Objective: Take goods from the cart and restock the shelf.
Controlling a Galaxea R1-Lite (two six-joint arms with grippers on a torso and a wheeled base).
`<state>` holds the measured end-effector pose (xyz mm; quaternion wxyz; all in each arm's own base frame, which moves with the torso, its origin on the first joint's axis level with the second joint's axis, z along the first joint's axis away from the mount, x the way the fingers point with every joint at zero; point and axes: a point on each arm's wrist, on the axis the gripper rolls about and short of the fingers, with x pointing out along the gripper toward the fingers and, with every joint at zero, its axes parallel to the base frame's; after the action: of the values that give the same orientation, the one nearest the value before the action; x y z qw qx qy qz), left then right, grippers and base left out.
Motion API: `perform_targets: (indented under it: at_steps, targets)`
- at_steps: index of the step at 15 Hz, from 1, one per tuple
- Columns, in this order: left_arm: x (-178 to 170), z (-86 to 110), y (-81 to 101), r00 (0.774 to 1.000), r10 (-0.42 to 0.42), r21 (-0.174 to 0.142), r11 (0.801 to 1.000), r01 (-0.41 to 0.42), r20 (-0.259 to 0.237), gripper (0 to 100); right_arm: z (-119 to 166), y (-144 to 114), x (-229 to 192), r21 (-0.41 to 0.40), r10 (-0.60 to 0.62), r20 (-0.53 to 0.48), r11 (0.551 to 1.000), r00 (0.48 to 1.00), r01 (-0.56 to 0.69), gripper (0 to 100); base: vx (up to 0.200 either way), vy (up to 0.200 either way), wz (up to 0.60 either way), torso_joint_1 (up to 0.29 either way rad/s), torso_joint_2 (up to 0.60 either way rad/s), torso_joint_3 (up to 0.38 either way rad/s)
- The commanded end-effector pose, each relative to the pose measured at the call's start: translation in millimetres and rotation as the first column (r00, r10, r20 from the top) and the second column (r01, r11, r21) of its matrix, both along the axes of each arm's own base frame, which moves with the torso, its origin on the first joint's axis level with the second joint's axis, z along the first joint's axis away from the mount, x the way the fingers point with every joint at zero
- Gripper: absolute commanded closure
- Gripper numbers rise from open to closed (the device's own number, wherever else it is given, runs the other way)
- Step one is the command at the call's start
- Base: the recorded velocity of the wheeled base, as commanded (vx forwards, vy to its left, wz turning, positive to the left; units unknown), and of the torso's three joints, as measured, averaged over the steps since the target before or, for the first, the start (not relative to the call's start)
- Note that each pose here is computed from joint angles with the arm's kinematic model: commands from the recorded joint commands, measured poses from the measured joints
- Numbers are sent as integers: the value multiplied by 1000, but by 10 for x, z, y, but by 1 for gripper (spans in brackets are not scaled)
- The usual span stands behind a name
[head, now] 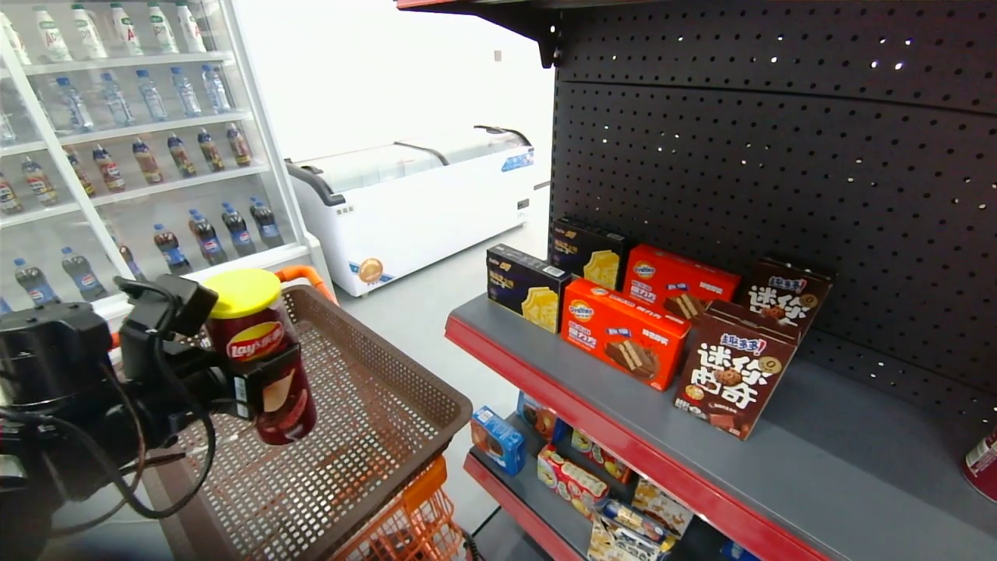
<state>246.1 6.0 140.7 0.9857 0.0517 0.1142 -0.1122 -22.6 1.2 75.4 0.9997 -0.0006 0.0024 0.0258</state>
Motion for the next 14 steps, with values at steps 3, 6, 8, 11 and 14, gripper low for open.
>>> perform_targets:
  at_steps: [3,6,8,11,14]
  targets:
    - [-1374,478,-50,995,83,-46,996,-81,49,100,0,0,0,0,-1,0,1000,1000,1,0,0,0,0,0,0,0]
    - [-1872,445,-69,989,97,-56,994,-91,111,100,0,0,0,0,0,0,1000,1000,0,0,0,0,0,0,0,0]
    - [-2026,458,-79,981,98,-101,992,-82,170,100,0,0,0,0,0,0,1000,1000,0,0,0,0,0,0,0,0]
    - [-2444,126,-103,953,78,-111,993,-47,293,100,0,0,0,0,0,0,1000,1000,0,0,0,0,0,0,0,0]
    - [-2712,-8,-113,936,82,-101,994,-50,342,100,0,0,0,0,0,0,1000,1000,0,0,0,0,0,0,0,0]
